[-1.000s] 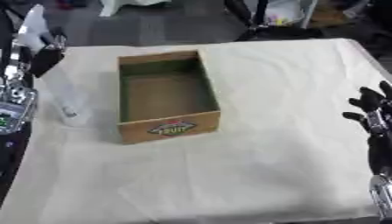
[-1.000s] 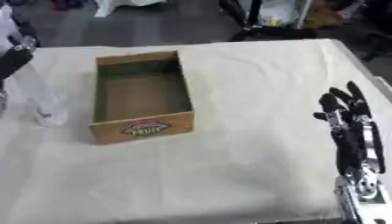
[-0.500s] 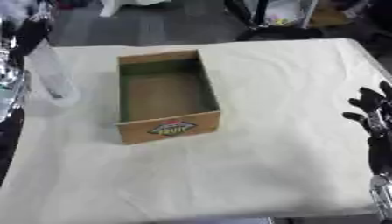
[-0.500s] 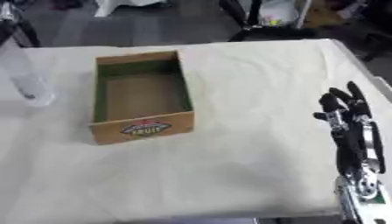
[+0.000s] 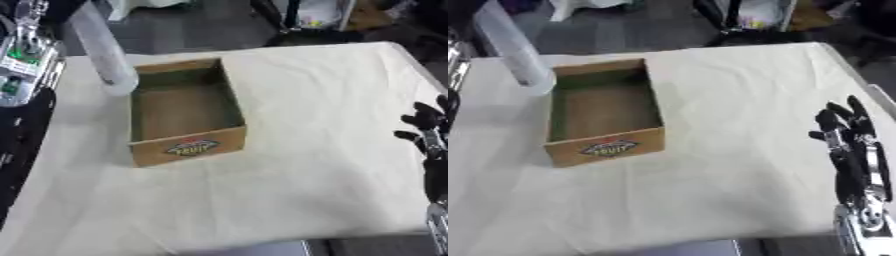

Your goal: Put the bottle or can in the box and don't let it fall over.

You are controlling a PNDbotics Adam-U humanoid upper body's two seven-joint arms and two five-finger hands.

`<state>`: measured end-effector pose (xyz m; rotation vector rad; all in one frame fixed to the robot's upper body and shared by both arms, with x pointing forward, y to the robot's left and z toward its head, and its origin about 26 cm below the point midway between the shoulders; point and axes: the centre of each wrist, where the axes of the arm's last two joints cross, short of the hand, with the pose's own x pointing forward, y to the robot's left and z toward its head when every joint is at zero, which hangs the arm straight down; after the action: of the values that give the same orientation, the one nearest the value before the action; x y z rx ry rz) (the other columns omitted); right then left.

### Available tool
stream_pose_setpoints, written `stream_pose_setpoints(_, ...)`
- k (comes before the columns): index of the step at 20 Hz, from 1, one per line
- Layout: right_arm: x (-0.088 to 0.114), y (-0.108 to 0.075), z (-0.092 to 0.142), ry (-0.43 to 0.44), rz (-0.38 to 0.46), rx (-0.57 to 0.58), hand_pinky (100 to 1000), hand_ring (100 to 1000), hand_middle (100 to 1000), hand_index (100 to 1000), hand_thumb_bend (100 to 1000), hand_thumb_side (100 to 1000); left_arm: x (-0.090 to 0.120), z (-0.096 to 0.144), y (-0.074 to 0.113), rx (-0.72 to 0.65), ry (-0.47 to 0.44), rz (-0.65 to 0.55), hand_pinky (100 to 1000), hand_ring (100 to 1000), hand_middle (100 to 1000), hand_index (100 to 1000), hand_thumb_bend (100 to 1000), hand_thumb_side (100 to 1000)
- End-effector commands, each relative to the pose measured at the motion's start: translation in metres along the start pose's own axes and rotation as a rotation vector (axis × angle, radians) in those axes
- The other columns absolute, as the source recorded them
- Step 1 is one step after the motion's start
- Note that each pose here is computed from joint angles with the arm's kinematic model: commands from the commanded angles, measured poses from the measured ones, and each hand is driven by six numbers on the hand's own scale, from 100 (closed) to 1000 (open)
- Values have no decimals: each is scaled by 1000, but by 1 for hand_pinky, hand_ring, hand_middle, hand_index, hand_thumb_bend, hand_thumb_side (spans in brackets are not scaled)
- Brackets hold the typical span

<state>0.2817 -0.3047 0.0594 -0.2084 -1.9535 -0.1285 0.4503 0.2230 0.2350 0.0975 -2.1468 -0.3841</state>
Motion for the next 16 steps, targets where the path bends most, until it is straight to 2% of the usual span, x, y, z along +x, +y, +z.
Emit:
stream_pose_setpoints(1,5,0,-4,-22,0,14,645,776,826,1000,589,610,2,-8,-13,-73,-15,-18,576,309,100,359,100,293)
stream_pose_setpoints(2,6,0,-5,-24,-2,14,645,776,826,1000,589,611,-1,-8,-18,-93,-7,-21,576,309,100,359,100,293)
stream_pose_setpoints(3,6,1,-5,-25,-4,15,645,776,825,1000,586,608,-5,-7,-23,-111,1,-23,577,311,100,361,100,108)
stream_pose_setpoints(4,6,1,-5,-25,-4,15,645,776,825,1000,589,610,-9,-5,-27,-128,10,-27,577,311,100,361,100,286)
stream_pose_setpoints(8,5,-1,-4,-19,-2,12,645,776,825,1000,590,607,-28,5,-40,-180,62,-41,581,326,100,378,100,253)
stream_pose_setpoints(9,5,-1,-4,-19,-1,12,645,776,825,1000,590,607,-33,8,-43,-190,74,-42,588,355,100,404,100,194)
stream_pose_setpoints(10,4,-1,-4,-19,-1,11,645,776,825,1000,590,607,-38,12,-46,-203,85,-42,593,373,100,420,100,197)
stream_pose_setpoints(11,4,-1,-4,-20,-1,10,645,776,825,1000,588,608,-41,16,-47,-217,93,-46,615,450,153,493,100,166)
stream_pose_setpoints(12,5,-1,-4,-21,-2,8,645,776,825,1000,589,608,-44,20,-48,-231,97,-52,627,490,215,540,100,283)
stream_pose_setpoints(13,5,-1,-4,-22,-2,6,645,776,825,1000,589,608,-46,24,-48,-239,100,-58,652,564,327,628,153,385)
stream_pose_setpoints(14,5,-2,-4,-23,-2,5,645,775,824,1000,589,607,-47,27,-46,-242,99,-67,666,595,371,661,224,448)
stream_pose_setpoints(15,5,-2,-4,-23,-1,3,645,775,824,1000,588,607,-47,31,-45,-243,96,-79,695,660,457,718,327,537)
stream_pose_setpoints(16,5,-2,-4,-23,0,1,645,775,824,1000,588,607,-47,34,-42,-240,93,-94,718,712,516,758,395,589)
